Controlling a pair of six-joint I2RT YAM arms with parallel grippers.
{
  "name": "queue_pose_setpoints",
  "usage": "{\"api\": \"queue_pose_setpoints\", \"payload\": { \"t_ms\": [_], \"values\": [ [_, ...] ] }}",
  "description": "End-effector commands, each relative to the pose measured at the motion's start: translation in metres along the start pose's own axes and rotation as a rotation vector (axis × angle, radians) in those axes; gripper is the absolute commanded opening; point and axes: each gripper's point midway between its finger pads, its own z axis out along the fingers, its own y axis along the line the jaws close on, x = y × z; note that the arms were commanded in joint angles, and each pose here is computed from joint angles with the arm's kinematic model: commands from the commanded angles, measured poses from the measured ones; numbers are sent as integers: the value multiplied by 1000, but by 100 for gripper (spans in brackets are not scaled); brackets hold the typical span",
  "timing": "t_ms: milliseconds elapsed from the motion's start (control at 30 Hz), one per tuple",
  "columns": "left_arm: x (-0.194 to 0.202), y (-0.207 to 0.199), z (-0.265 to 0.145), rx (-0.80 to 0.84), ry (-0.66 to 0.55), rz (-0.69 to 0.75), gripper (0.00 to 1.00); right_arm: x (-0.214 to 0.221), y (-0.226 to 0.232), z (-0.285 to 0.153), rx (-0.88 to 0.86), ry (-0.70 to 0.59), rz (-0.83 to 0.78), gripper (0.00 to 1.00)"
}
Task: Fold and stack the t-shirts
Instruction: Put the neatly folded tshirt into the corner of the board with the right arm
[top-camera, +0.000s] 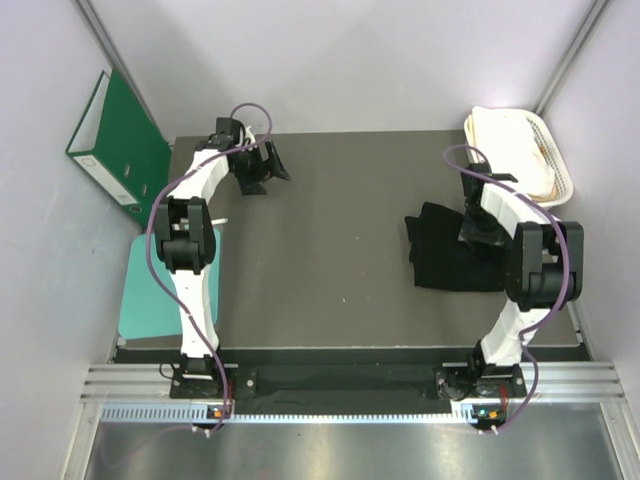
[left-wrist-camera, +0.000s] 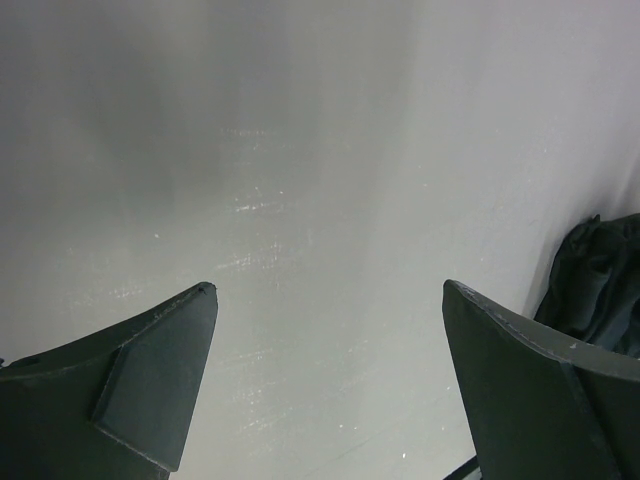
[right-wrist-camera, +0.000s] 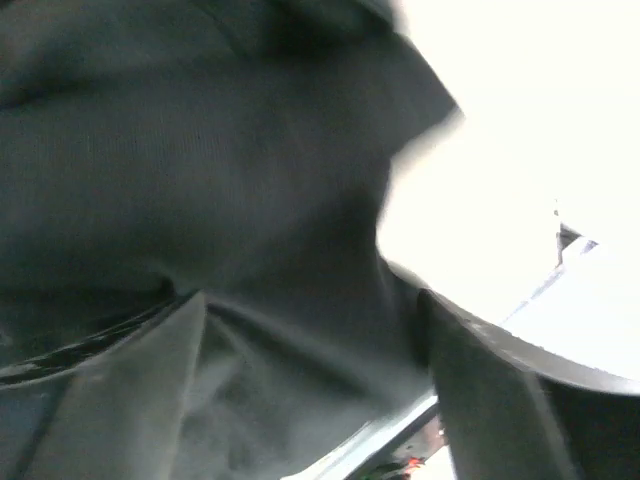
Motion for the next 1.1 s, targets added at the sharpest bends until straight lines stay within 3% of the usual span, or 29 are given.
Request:
{"api": "queue_pose_setpoints", "payload": {
  "t_ms": [0,233,333,467,567,600,633,667,900,1067],
  "values": [
    [-3,-11,-6,32,-20,45,99,-33,-33,-44,13,-175,148,100],
    [8,-10,0,32,6,47,99,-61,-67,-115,-91,-399,271,100],
    [12,-12,4,35,18,52,99,-70,-53,-131,-216,-464,257,100],
    [13,-15,6,43,23,59,99,-66,5,-134,-481,-443,154,100],
    [15,-17,7,45,29,62,99,-57,54,-142,-646,-415,57,83],
    [16,-19,7,46,31,63,99,-56,65,-148,-679,-416,36,40],
    [16,-19,7,46,31,64,99,-51,86,-151,-709,-401,-9,12],
    [16,-18,7,45,32,65,99,-48,96,-154,-722,-388,-35,0],
    [20,-17,6,36,39,66,99,-29,180,-182,-774,-361,-252,0],
    [21,-18,4,37,42,64,99,-13,224,-155,-768,-252,-312,0]
  ]
}}
